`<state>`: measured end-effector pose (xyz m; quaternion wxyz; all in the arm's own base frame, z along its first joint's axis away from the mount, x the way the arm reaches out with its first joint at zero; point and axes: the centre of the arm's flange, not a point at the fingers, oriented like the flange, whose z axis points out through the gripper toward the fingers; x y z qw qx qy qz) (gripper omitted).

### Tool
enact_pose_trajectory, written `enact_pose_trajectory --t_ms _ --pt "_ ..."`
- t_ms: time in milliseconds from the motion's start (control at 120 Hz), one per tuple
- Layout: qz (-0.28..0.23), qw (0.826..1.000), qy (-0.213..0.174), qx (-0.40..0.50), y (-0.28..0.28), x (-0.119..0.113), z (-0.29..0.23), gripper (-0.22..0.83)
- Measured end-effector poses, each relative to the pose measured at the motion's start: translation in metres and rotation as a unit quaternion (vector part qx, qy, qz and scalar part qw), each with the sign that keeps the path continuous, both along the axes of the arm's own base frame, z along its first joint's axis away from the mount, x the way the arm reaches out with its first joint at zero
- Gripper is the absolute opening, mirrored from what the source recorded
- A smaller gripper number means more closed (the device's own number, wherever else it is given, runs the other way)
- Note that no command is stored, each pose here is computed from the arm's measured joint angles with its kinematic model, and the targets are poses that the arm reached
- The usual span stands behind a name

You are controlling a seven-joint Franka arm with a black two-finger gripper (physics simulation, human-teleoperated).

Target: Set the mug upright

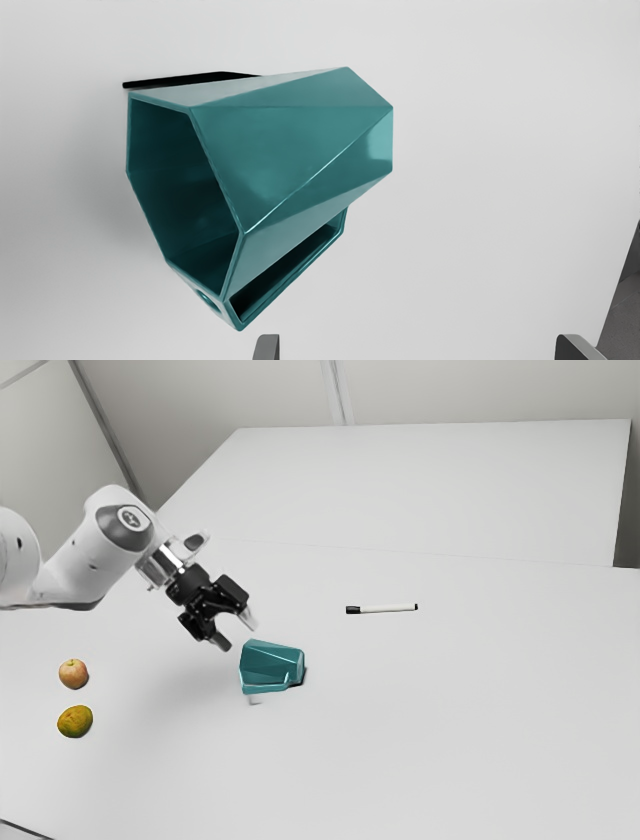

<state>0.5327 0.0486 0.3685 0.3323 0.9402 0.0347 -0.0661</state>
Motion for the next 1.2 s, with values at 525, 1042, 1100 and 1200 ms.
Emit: enact_pose_trajectory --t_ms 525,1042,1100,1200 --pt "-0.005 0.999 -0.050 0.002 0.019 0.023 -0.059 0.62" --pt "-0.018 0.997 -0.065 -0.030 0.001 0.013 -0.071 0.50" --pt "-0.021 0.997 -0.066 -0.034 -0.004 0.012 -0.071 0.47" --pt "-0.022 0.997 -0.069 -0.041 -0.011 0.008 -0.068 0.38"
